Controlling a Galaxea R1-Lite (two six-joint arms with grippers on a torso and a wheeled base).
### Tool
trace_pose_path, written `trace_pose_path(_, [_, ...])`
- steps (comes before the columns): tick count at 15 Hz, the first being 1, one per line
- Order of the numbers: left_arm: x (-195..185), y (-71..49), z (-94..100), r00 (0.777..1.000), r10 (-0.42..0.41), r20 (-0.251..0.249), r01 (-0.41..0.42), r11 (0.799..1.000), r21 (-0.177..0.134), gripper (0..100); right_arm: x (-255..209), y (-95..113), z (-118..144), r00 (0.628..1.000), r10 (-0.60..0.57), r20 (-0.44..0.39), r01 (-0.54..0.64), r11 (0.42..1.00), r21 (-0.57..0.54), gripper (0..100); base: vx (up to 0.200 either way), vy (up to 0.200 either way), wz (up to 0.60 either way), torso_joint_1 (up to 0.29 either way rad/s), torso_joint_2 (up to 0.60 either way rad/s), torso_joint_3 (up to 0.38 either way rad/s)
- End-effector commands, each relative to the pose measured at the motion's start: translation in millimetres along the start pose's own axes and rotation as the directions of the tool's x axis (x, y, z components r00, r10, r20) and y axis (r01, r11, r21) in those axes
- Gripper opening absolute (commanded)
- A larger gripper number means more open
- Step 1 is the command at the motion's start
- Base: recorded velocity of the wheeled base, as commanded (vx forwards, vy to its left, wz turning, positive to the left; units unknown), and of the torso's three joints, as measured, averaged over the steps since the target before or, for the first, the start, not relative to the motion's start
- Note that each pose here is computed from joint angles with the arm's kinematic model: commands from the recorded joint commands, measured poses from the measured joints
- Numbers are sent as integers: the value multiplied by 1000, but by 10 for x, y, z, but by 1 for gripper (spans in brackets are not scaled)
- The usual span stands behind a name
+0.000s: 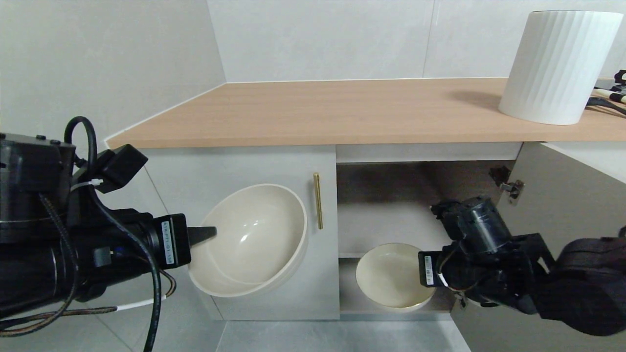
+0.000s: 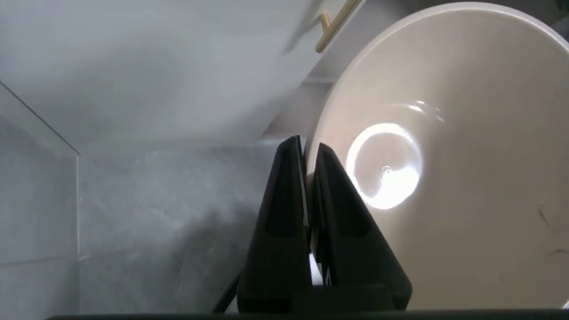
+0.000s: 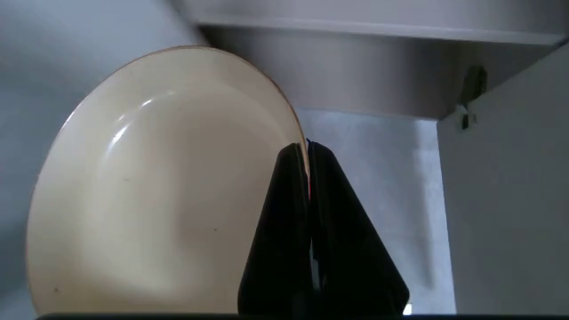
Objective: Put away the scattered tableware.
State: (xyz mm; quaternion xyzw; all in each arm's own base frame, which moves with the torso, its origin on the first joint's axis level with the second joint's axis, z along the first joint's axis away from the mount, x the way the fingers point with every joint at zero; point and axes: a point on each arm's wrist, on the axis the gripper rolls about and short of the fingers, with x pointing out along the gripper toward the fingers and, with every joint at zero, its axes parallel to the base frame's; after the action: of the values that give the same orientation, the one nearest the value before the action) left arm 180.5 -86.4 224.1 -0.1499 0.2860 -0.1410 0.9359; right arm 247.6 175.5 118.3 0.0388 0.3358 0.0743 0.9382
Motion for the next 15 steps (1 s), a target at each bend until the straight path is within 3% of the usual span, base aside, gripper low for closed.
trace_pose_path(1, [46, -3, -1, 1000, 2, -5, -2, 1000, 0, 0, 757, -26, -68, 998, -58, -19, 58, 998, 33, 0, 0, 0, 0, 0, 0, 0])
trace_pose_path(3, [47, -5, 3, 1000, -1, 2, 1, 1000, -1, 0, 1066, -49, -22, 997, -59, 40, 56, 997, 57, 0, 0, 0, 0, 0, 0, 0])
trace_pose_path(9, [65, -4, 1, 1000, 2, -2, -2, 1000, -1, 0, 1551, -136, 85, 993, -99, 67, 93, 991, 93, 0, 0, 0, 0, 0, 0, 0])
trace_pose_path(15, [73, -1, -13, 1000, 4, -8, -4, 1000, 1, 0, 2063, -508, 332, 975, -180, 127, 167, 980, 109, 0, 0, 0, 0, 0, 0, 0])
